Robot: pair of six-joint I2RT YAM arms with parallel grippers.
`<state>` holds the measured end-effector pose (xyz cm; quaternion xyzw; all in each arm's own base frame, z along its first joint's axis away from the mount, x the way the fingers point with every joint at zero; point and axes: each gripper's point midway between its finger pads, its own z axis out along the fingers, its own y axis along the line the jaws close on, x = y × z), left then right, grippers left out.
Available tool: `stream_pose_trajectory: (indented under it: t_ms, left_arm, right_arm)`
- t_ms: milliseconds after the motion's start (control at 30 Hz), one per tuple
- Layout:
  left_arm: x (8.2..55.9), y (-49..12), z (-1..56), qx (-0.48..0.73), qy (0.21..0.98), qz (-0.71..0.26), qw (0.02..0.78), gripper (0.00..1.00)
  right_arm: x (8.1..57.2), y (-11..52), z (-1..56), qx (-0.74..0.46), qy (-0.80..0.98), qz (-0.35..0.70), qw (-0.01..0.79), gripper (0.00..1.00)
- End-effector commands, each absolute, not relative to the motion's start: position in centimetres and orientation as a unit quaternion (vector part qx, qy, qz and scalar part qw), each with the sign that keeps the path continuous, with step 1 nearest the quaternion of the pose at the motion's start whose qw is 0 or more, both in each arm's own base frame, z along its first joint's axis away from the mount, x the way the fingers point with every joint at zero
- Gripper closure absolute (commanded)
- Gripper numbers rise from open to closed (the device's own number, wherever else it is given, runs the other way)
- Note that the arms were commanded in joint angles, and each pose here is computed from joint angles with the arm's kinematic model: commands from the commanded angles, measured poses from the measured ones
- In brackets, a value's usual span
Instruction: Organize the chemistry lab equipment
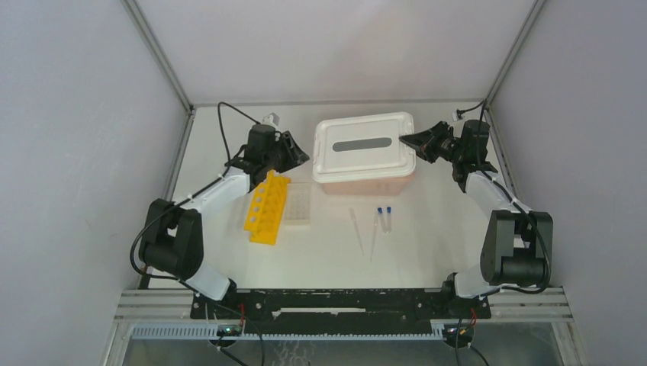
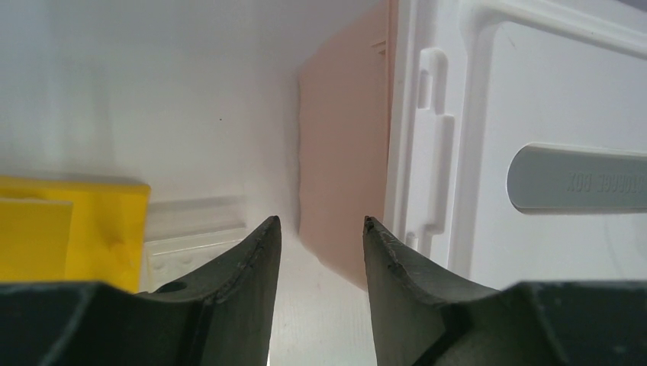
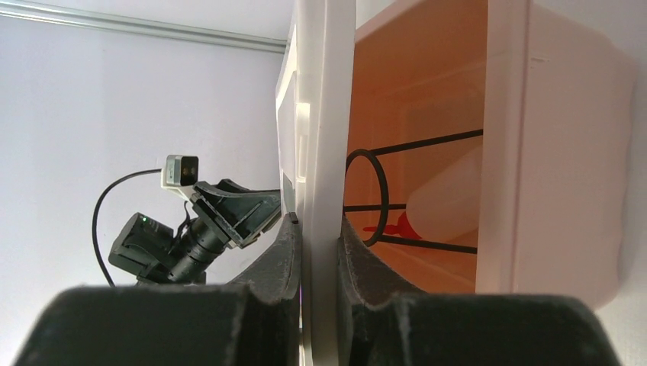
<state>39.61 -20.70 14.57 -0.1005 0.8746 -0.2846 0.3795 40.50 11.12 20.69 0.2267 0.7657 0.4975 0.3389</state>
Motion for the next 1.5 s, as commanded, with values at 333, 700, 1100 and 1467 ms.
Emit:
stream_pose_trajectory:
  t_ms: [333,700,1100,1467]
  left_arm:
    - [41.6,-23.5,17.8,-0.062,0.864,-0.292,0.405,0.52]
    - [41.4,-24.4,17.8,-0.055,0.866,-0.291,0.403,0.52]
    - [41.4,-24.8,18.2,-0.053,0.865,-0.292,0.406,0.52]
    - [41.4,-24.8,18.5,-0.051,0.864,-0.292,0.407,0.52]
  right_arm:
    - [41.5,8.6,21.0,0.217,0.777,0.431,0.404,0.79]
    - [41.3,7.7,20.4,0.221,0.791,0.397,0.410,0.63]
    - [41.4,6.4,21.3,0.227,0.803,0.350,0.425,0.52]
    - [41.7,5.2,21.6,0.231,0.817,0.304,0.433,0.51]
